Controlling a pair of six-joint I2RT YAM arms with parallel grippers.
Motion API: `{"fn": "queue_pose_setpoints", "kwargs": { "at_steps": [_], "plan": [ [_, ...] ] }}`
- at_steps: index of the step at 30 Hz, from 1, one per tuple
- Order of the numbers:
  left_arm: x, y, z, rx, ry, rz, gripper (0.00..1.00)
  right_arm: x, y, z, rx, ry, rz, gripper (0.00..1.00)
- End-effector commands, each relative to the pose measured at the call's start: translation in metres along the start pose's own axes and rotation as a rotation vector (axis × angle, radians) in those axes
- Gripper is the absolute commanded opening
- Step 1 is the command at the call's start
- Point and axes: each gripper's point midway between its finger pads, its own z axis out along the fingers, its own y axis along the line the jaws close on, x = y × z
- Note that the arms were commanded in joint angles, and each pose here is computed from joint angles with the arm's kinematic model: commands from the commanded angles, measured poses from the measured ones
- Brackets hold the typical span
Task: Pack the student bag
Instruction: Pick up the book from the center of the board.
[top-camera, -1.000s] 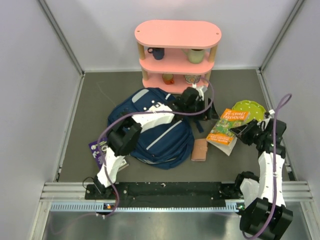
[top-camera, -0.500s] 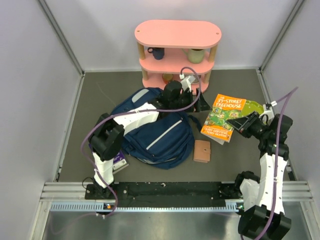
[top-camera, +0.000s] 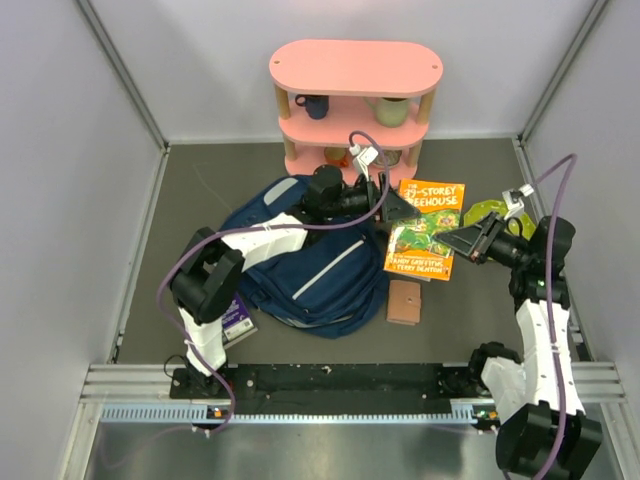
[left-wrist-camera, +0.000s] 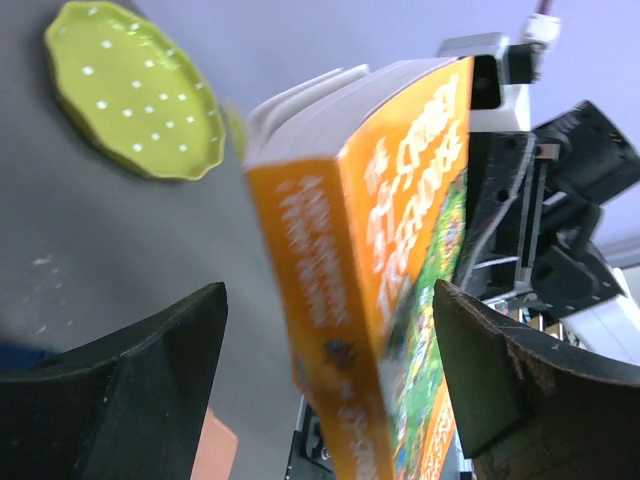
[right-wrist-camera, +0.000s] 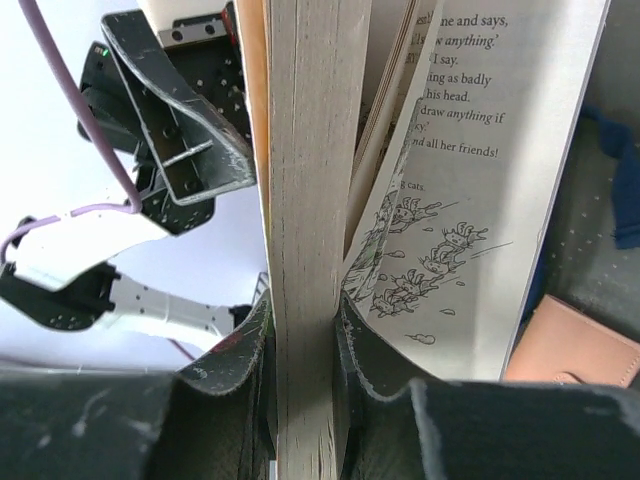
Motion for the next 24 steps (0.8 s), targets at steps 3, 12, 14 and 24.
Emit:
{"fn": "queue_pose_setpoints", "kwargs": {
  "at_steps": [3, 12, 14, 24],
  "plan": [
    [-0.015, -0.064, -0.013, 0.232, -0.019, 0.100, 0.84, 0.004, 0.029, 0.005, -0.163, 0.094, -0.121, 0.00],
    [-0.010, -0.072, -0.023, 0.254, 0.009, 0.128, 0.23, 0.004, 0.015, 0.021, -0.108, 0.143, -0.134, 0.00],
    [-0.012, -0.070, -0.028, 0.234, -0.010, 0.128, 0.01, 0.002, 0.009, 0.024, -0.077, 0.126, -0.117, 0.07],
    [-0.044, -0.015, -0.110, -0.253, -0.309, 0.128, 0.00, -0.001, -0.046, 0.011, 0.264, -0.048, -0.041, 0.86]
  ]
}}
